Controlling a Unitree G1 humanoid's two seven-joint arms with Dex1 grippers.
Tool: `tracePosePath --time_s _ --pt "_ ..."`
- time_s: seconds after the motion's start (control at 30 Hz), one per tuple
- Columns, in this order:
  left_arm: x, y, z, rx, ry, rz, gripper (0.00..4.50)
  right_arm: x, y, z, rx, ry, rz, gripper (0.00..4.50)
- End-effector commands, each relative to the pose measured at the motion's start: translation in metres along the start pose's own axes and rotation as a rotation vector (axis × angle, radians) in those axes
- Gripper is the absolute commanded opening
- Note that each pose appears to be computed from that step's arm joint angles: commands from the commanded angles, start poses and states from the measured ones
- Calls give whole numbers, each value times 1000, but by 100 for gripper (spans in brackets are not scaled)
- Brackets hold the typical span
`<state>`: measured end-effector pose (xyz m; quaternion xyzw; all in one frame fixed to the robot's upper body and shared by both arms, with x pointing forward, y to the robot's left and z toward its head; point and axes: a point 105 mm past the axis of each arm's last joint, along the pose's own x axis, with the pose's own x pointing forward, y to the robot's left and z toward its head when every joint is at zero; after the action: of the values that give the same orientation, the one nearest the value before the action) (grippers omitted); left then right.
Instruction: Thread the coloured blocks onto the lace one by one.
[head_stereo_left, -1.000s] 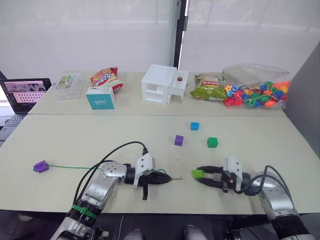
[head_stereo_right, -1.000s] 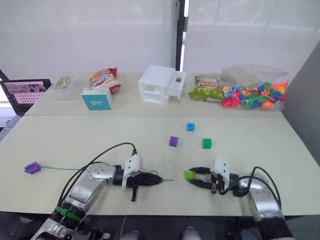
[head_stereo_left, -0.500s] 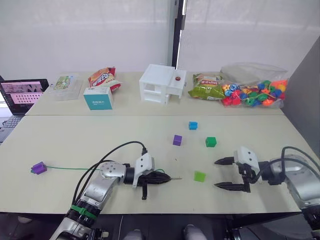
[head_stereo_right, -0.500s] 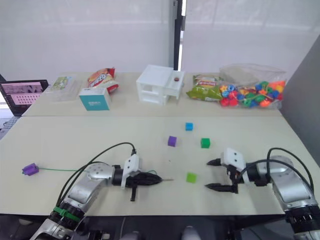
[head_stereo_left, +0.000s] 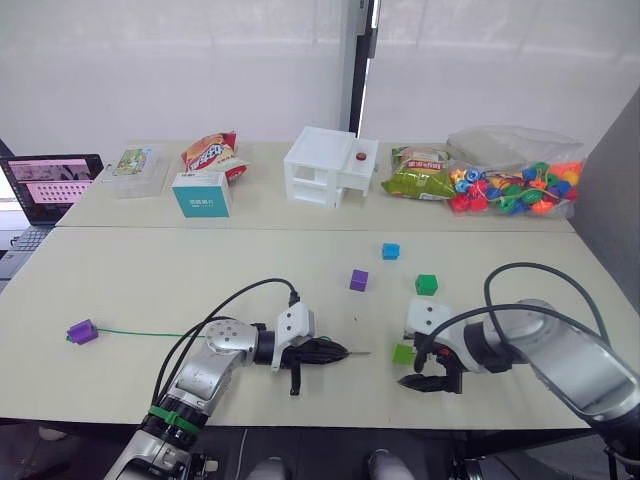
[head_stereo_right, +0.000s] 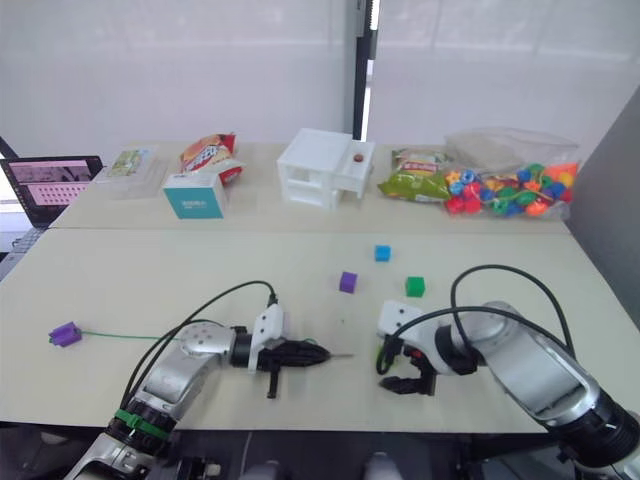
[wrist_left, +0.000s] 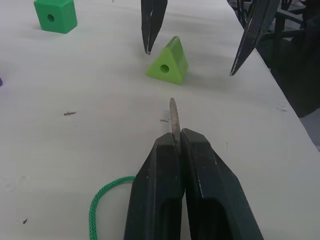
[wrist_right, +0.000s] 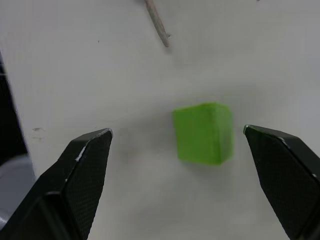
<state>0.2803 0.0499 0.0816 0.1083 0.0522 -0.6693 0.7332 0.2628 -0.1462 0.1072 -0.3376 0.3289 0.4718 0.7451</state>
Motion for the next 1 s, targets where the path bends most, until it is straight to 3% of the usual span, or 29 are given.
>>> tracePosePath --time_s 0.03,0.1,0.33,1.0 --pt "2 3 8 38 -20 5 0 3 -6 4 3 2 -40 406" --pt "2 3 8 39 -21 5 0 6 -8 0 -24 32 -41 366" --pt "6 3 10 46 -25 1 0 11 -9 -1 -51 44 -5 132" --pt "32 4 14 93 -23 -57 0 10 -1 7 -164 54 82 129"
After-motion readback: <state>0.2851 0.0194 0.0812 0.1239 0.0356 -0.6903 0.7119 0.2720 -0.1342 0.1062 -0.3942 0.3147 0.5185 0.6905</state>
